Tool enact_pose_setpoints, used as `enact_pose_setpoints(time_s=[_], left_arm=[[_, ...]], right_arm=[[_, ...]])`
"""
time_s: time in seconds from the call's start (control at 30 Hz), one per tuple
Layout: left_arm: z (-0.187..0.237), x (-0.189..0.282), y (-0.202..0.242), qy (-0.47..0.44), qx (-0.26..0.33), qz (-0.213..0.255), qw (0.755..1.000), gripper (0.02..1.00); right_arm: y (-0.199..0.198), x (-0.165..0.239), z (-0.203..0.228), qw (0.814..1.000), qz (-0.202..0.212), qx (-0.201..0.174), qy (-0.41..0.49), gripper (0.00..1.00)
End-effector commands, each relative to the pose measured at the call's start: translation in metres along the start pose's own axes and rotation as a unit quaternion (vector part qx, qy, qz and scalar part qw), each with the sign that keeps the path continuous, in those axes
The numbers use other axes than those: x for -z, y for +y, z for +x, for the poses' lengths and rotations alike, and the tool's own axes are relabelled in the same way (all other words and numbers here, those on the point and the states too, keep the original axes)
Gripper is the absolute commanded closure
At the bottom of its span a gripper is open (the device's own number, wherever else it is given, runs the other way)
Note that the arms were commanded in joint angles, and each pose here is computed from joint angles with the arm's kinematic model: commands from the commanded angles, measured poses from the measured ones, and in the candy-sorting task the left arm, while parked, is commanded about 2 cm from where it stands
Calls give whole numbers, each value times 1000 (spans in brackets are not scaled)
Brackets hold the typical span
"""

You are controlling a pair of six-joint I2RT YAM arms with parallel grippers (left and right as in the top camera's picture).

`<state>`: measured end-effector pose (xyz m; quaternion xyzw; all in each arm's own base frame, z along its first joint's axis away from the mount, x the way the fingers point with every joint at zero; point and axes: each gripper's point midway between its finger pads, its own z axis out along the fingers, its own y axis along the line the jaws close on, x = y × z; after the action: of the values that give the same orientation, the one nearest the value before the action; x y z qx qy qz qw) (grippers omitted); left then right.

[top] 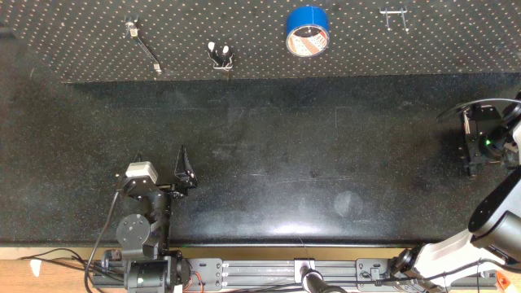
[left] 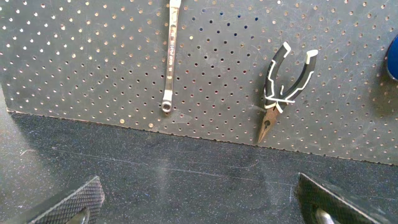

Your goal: Place Tools Onto Pegboard

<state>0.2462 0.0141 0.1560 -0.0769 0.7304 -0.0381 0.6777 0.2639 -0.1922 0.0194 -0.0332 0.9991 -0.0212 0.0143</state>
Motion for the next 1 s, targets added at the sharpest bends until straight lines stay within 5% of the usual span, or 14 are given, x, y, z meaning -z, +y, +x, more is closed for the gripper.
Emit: enact_pose_setpoints(time_s=[0.03, 0.57, 0.83, 1.0], left_arm=[[0, 1, -1, 0, 5, 4, 1000, 23], [0, 1, -1, 0, 5, 4, 1000, 23], [0, 1, -1, 0, 5, 4, 1000, 23], [0, 1, -1, 0, 5, 4, 1000, 23]], right_arm=[[-2, -2, -3, 1000, -4, 2, -2, 625], [-3, -3, -4, 1000, -4, 2, -3, 919], [-4, 0, -6, 1000, 1, 1, -10, 925], [11, 36, -36, 993, -33, 7, -115, 925]])
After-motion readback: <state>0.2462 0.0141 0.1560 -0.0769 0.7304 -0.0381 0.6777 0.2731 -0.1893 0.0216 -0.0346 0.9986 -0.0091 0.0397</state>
